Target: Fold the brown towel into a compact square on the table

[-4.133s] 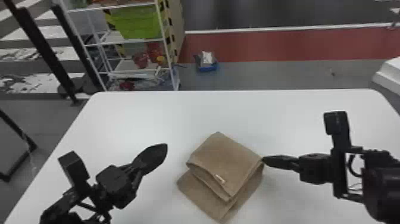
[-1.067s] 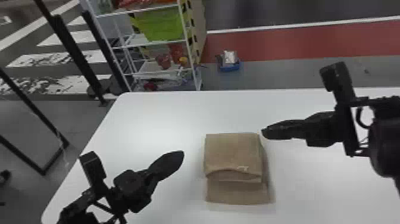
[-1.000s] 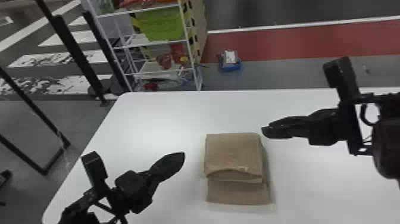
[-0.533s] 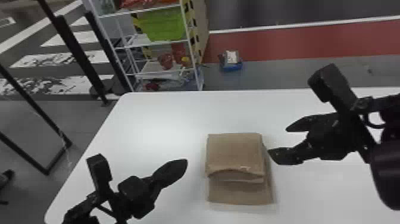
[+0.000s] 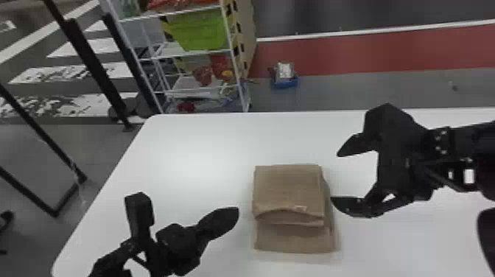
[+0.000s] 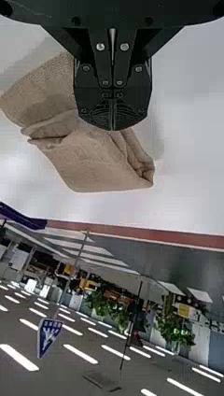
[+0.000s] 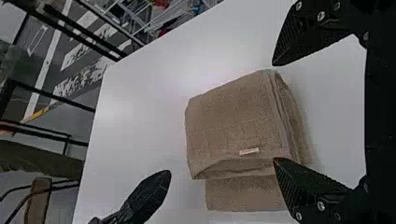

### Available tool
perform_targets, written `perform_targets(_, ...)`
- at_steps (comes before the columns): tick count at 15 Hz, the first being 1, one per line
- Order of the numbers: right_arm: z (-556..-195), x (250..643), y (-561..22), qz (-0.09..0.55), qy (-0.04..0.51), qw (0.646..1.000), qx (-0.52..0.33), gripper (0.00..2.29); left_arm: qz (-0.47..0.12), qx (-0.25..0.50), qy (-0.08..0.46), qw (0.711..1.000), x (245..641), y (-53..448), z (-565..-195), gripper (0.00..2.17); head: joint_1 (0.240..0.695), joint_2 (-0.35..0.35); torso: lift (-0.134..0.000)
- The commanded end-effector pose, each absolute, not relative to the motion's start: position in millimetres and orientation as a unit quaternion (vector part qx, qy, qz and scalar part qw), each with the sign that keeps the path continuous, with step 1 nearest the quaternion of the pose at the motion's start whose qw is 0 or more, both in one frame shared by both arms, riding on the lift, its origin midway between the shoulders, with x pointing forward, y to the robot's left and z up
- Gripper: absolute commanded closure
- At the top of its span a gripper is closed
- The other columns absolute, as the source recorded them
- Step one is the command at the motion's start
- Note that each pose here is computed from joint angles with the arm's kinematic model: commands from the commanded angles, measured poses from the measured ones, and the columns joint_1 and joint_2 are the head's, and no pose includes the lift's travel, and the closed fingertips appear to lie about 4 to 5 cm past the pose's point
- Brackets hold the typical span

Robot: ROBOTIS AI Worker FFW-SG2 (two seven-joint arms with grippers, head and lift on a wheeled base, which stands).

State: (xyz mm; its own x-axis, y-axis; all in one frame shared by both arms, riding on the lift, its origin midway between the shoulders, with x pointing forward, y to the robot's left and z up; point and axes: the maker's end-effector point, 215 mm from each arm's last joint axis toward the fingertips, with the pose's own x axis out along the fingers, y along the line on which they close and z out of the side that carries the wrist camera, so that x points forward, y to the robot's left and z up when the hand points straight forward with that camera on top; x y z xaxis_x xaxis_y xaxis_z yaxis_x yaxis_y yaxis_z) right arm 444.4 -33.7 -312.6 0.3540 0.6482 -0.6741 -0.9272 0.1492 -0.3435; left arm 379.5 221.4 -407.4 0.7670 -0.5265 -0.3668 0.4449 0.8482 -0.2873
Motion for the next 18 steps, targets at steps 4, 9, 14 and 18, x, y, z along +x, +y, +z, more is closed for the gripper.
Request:
perform_targets(4,-335.6,416.5,5.0,0.607,0.163,0.659,-0.413,0.28,-0.258,-0.096,0.238,0.932,368.2,218.8,-408.4,1.94,0.695,0.28,-0.124)
perform_targets(9,-371.1,413.0,19.1,0.606,0.192,0.639,-0.432,0.38,-0.262,-0.111,0.271,0.92,345.7,212.3,-421.5,1.94,0.695,0.328,-0.124)
perform_targets(14,-361.4,419.0,25.8,0.604,0.189,0.648,-0.424,0.38,-0.282,-0.139,0.291,0.904,323.6,190.6,-430.0,1.94,0.695,0.337,-0.124)
perform_targets(18,-360.3,419.1,30.1,0.601,0.197,0.657,-0.41,0.4,-0.3,-0.139,0.276,0.903,331.1,164.6,-422.9,1.94,0.695,0.315,-0.124)
